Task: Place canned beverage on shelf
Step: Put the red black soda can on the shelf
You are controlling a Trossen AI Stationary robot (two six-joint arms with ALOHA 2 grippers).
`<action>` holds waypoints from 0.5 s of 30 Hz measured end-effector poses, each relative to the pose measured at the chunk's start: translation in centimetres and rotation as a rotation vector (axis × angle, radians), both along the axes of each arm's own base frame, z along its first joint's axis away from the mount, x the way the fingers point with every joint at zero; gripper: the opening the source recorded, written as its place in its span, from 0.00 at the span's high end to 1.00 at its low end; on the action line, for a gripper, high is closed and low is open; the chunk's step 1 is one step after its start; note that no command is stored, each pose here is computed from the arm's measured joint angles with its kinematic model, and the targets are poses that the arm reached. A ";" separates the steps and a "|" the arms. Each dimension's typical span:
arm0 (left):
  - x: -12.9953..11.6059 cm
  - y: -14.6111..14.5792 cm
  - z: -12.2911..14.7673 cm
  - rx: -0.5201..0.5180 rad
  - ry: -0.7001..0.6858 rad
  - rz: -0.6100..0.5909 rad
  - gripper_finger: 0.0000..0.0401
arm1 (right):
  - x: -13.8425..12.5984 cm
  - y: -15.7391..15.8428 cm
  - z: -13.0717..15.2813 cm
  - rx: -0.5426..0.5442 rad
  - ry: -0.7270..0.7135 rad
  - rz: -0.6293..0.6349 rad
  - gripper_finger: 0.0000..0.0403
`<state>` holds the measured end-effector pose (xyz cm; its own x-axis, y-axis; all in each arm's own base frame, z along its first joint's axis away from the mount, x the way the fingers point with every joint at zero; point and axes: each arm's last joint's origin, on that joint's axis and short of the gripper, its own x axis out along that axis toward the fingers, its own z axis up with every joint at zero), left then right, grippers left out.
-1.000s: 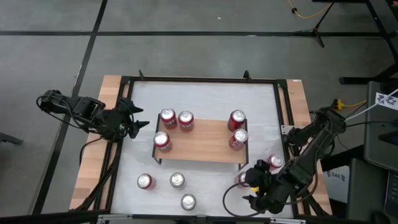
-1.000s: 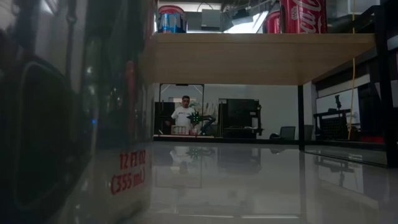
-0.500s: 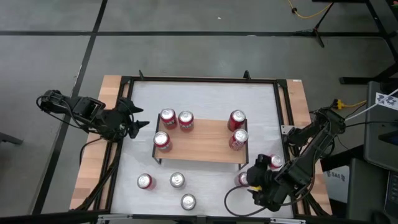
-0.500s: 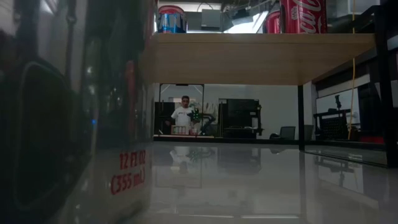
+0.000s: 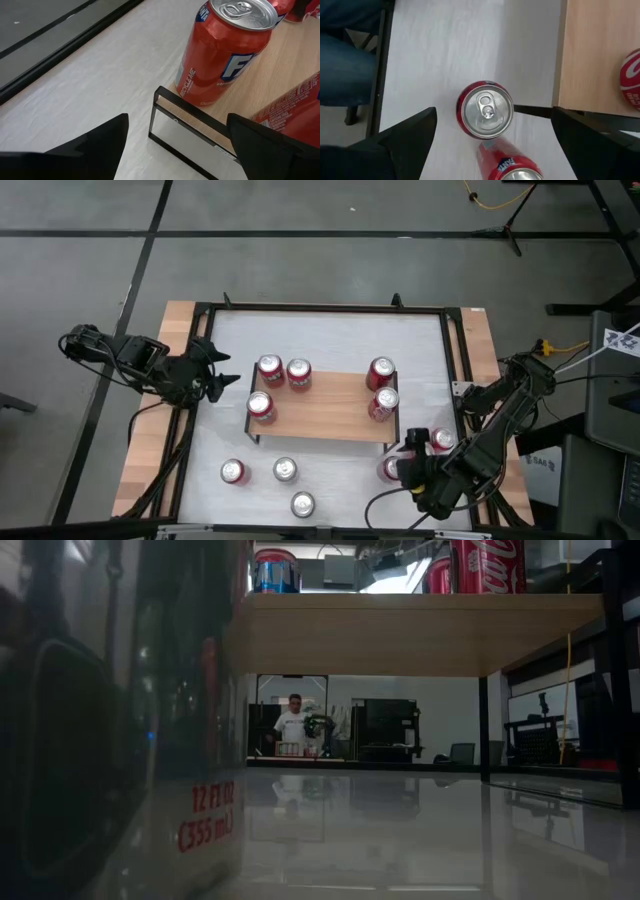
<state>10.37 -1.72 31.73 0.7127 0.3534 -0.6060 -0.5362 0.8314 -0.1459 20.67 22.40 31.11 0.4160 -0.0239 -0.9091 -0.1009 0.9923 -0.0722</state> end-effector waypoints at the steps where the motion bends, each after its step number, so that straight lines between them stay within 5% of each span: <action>1: 0.0 0.0 0.0 0.000 0.000 0.000 0.18 | 0.0 0.0 -0.1 -0.003 0.004 0.005 0.05; 15: 0.0 0.0 0.0 -0.001 0.000 0.000 0.18 | 1.9 2.2 -4.5 -0.186 0.132 0.298 0.05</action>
<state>10.37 -1.72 31.73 0.7128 0.3533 -0.6059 -0.5366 0.8310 -0.1467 22.54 24.64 26.65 0.3087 -0.0892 -0.9470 -0.4035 0.8893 -0.2153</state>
